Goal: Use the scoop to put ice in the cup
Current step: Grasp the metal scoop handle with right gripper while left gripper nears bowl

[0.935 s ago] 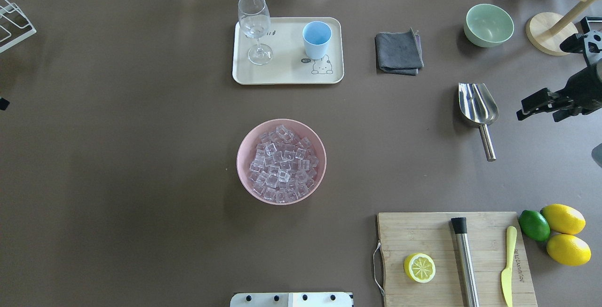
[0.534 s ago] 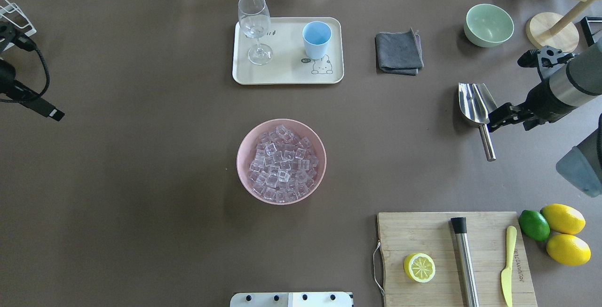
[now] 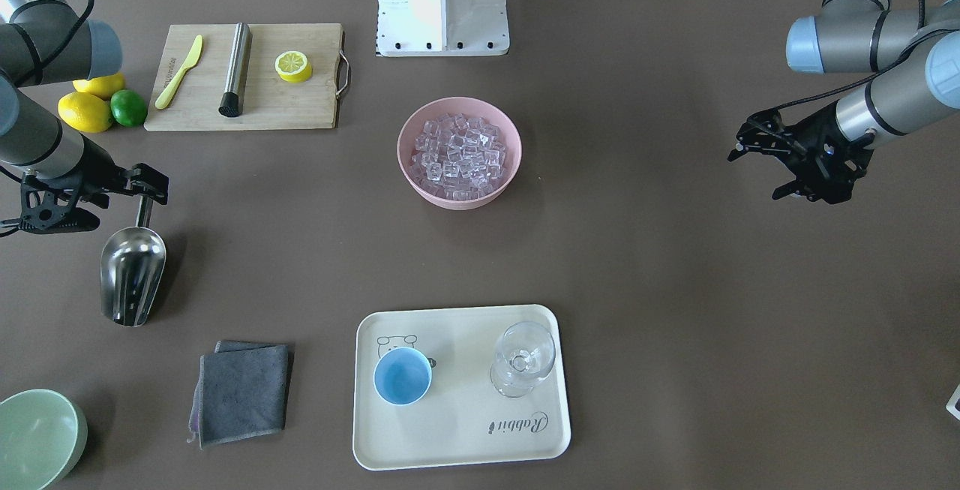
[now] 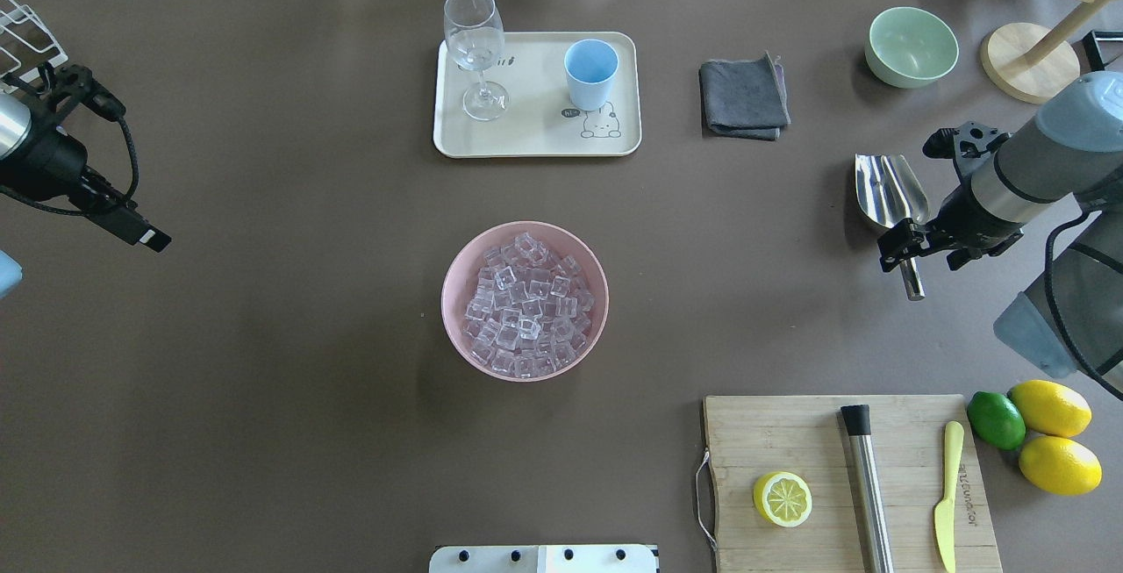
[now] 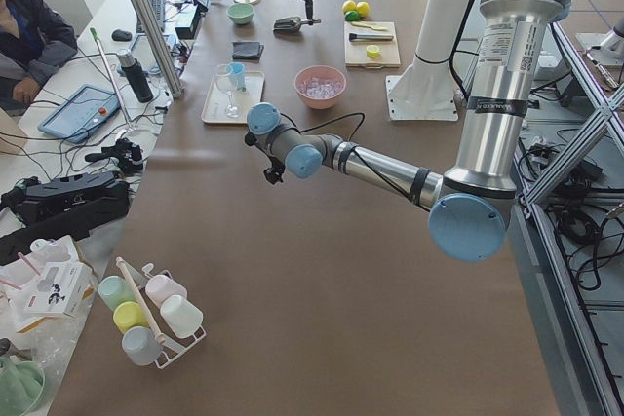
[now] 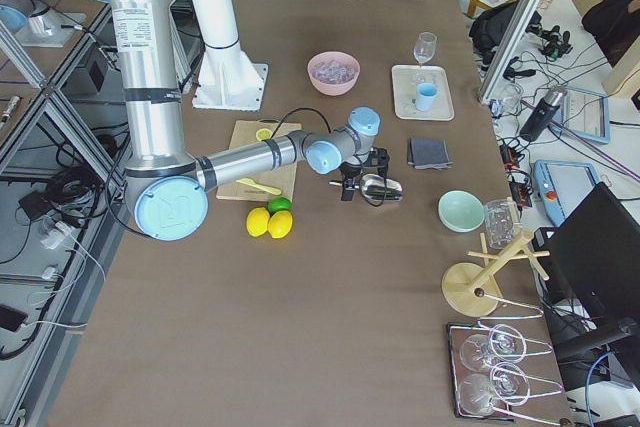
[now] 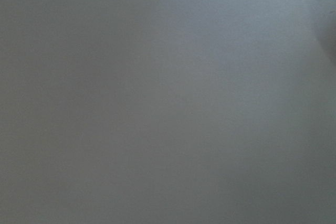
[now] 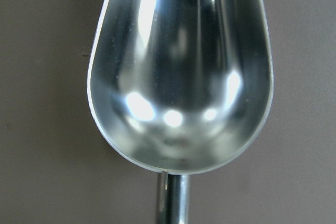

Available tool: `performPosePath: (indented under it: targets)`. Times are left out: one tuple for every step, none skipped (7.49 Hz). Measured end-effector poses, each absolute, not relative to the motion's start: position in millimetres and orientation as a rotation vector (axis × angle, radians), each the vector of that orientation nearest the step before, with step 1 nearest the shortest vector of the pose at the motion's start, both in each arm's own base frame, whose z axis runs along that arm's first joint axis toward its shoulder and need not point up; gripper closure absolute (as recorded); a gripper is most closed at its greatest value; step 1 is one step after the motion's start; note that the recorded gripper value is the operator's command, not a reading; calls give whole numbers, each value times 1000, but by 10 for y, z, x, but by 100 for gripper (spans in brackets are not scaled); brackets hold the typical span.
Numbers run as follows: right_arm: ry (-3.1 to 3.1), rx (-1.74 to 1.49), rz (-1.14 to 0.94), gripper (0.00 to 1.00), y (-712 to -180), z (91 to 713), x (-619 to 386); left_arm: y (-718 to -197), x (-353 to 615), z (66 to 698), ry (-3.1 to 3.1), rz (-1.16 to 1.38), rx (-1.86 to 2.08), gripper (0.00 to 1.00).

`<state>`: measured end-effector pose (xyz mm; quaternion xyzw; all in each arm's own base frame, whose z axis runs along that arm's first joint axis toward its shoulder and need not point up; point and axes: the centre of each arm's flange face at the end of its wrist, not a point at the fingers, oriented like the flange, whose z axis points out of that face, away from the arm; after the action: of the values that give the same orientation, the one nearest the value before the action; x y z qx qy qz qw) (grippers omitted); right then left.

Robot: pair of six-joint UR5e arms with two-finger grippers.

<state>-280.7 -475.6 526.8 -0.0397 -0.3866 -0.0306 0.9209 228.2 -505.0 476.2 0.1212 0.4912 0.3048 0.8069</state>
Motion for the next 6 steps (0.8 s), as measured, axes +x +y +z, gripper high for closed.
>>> performPosePath:
  targets:
    - [-789, -89, -60, 8, -4779, 5290, -2876, -5036, 2287, 4728, 1069, 665, 278, 2]
    - [-787, -93, -58, 31, -4789, 5297, -2903, -5029, 2319, 4727, 1079, 687, 304, 2]
    - [-786, -97, -56, 43, -4791, 5305, -2918, -4992, 2414, 4708, 1092, 728, 341, 2]
    - [-787, -99, -52, 60, -4792, 5296, -2924, -4927, 2554, 4657, 1108, 776, 379, 2]
    - [-790, -100, -51, 88, -4804, 5262, -2939, -4854, 2701, 4590, 1126, 825, 414, 2]
    - [-793, -100, -49, 100, -4822, 5225, -2956, -4770, 2828, 4518, 1147, 874, 459, 2]
